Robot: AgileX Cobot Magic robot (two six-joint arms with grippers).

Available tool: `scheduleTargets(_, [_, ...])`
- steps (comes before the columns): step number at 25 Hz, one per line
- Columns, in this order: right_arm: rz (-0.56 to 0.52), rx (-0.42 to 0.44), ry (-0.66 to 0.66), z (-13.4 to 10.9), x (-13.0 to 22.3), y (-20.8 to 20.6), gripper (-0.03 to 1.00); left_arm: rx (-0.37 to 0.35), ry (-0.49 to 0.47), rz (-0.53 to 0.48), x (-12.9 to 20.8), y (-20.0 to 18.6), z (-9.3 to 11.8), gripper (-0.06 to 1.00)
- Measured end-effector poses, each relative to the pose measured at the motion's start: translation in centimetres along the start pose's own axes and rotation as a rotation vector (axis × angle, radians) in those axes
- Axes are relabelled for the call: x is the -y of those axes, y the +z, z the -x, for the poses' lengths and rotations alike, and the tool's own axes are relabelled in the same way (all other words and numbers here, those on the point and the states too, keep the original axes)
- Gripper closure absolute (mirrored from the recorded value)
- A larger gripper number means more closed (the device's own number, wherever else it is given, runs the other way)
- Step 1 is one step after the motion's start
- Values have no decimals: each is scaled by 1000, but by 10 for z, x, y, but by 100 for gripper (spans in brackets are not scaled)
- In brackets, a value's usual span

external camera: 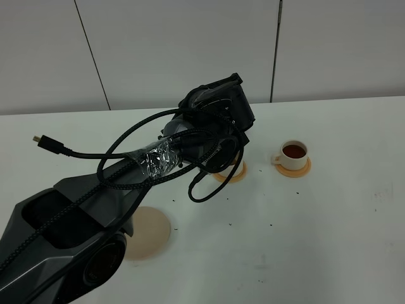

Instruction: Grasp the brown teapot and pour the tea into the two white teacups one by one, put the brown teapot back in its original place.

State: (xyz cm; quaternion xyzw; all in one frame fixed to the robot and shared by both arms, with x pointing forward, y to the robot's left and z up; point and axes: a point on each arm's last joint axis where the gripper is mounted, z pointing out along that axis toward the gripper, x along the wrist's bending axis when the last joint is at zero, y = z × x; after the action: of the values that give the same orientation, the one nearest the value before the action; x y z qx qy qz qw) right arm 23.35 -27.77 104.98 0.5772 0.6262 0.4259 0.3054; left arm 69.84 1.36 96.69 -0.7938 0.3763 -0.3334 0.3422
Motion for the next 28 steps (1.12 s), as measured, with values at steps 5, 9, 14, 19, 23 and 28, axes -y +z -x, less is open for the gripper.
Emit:
scheduleTargets(5, [0, 0, 1, 0, 0, 0, 73, -3, 1, 1, 0, 0, 0, 77])
scheduleTargets(9, [0, 0, 0, 0, 0, 0, 73, -3, 0, 1, 0, 0, 0, 77])
scheduleTargets(14, [0, 0, 0, 0, 0, 0, 73, -5, 0, 2, 0, 0, 0, 77])
scheduleTargets(19, [0, 0, 0, 0, 0, 0, 73, -6, 0, 2, 0, 0, -1, 77])
scheduleTargets(23, [0, 0, 0, 0, 0, 0, 73, -6, 1, 1, 0, 0, -1, 77])
scheduleTargets(28, [0, 0, 0, 0, 0, 0, 73, -7, 22, -2, 0, 0, -1, 77])
